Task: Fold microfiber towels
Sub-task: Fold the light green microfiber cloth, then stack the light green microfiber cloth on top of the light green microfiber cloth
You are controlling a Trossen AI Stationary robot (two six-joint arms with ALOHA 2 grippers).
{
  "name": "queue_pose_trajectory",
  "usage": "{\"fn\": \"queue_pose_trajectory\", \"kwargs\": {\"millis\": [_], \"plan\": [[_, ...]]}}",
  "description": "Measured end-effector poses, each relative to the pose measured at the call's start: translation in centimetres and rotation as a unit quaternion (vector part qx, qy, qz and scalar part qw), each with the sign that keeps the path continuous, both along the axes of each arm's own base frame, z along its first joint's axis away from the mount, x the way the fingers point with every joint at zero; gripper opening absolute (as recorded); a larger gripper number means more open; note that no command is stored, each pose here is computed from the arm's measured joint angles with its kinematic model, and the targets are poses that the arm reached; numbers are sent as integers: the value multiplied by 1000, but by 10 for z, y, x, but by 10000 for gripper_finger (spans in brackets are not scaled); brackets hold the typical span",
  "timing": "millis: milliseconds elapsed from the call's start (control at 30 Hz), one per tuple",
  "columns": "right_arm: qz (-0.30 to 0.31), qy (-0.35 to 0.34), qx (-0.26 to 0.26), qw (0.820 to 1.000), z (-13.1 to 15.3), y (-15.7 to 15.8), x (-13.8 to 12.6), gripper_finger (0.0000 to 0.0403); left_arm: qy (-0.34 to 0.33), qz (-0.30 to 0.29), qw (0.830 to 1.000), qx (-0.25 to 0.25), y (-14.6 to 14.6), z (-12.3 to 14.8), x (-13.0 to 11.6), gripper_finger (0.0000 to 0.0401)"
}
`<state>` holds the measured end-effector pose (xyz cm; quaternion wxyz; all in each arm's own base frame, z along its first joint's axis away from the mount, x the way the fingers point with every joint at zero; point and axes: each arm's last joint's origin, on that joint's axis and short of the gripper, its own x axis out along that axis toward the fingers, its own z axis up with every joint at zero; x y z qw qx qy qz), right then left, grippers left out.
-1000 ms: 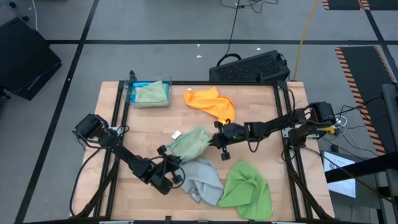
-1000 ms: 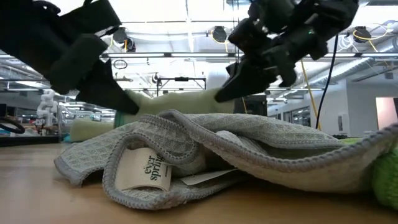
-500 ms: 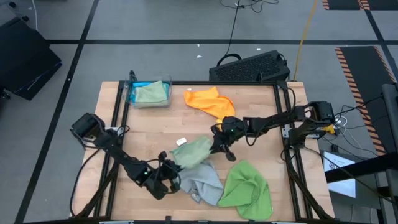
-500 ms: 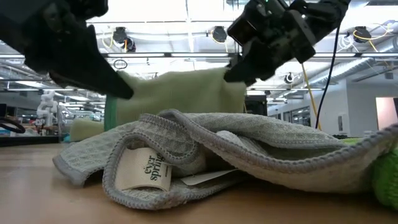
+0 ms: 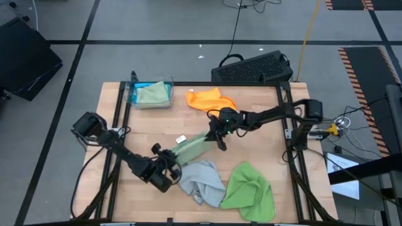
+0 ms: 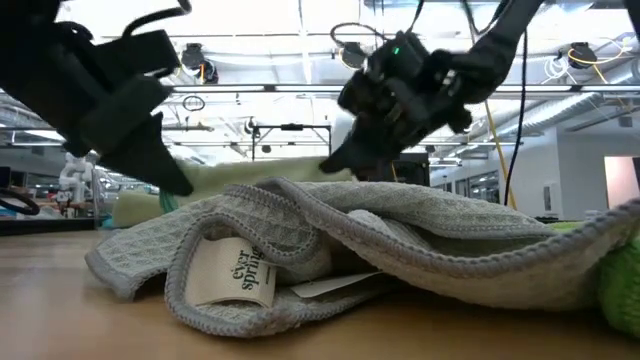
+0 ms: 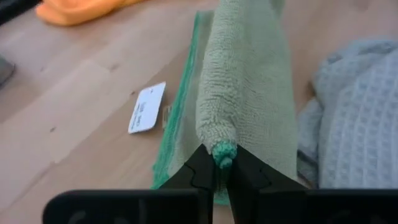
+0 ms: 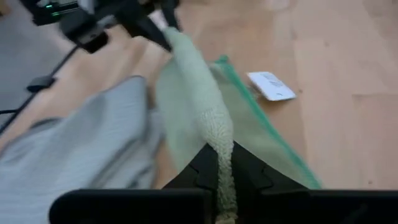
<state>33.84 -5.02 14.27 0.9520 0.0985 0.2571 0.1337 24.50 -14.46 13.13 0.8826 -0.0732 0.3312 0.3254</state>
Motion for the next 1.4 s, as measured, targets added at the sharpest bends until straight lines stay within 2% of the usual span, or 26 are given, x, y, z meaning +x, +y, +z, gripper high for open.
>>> {"fn": "queue_pose_trajectory", "kwargs": {"millis": [100, 200, 367, 533, 667, 767, 867, 967, 1033, 1133, 1200, 1333, 1400], "plan": [[-14, -7, 3, 1000, -8, -7, 7, 17, 12, 11, 1000, -12, 7, -2, 2, 29], [-49, 0, -21, 999, -12, -11, 12, 29, 16, 33, 999, -22, 16, -8, 0, 30], [-76, 7, -51, 996, -13, -14, 13, 99, 26, 60, 996, -54, 25, -17, -4, 35], [-123, 13, -84, 989, -11, -17, 12, 182, 20, 55, 998, -35, 28, -14, -1, 93], [-116, 15, -104, 988, -1, -16, 8, 221, 16, 46, 998, -28, 31, -3, -2, 159], [-123, 22, -117, 985, 10, -15, 3, 232, 14, 39, 999, -29, 33, 11, -7, 198], [-113, 24, -139, 984, 15, -12, 1, 231, 3, 37, 999, -38, 36, 26, -12, 220], [-82, 19, -125, 989, 15, -3, 2, 224, -23, 33, 999, -23, 39, 40, -15, 224], [-83, 25, -105, 991, 13, 2, 3, 219, -42, 42, 998, -19, 43, 44, -12, 225], [-111, 45, -59, 991, 9, 4, 3, 217, -38, 49, 997, -53, 52, 45, -4, 225], [-120, 48, -44, 991, 10, 4, 3, 220, -46, 30, 996, -66, 55, 45, 4, 225], [-121, 50, -43, 990, 5, 4, -1, 235, -55, -30, 997, -38, 53, 39, 24, 225], [-125, 50, -44, 990, 2, 3, -3, 244, -46, -26, 998, -30, 58, 33, 30, 225]]}}
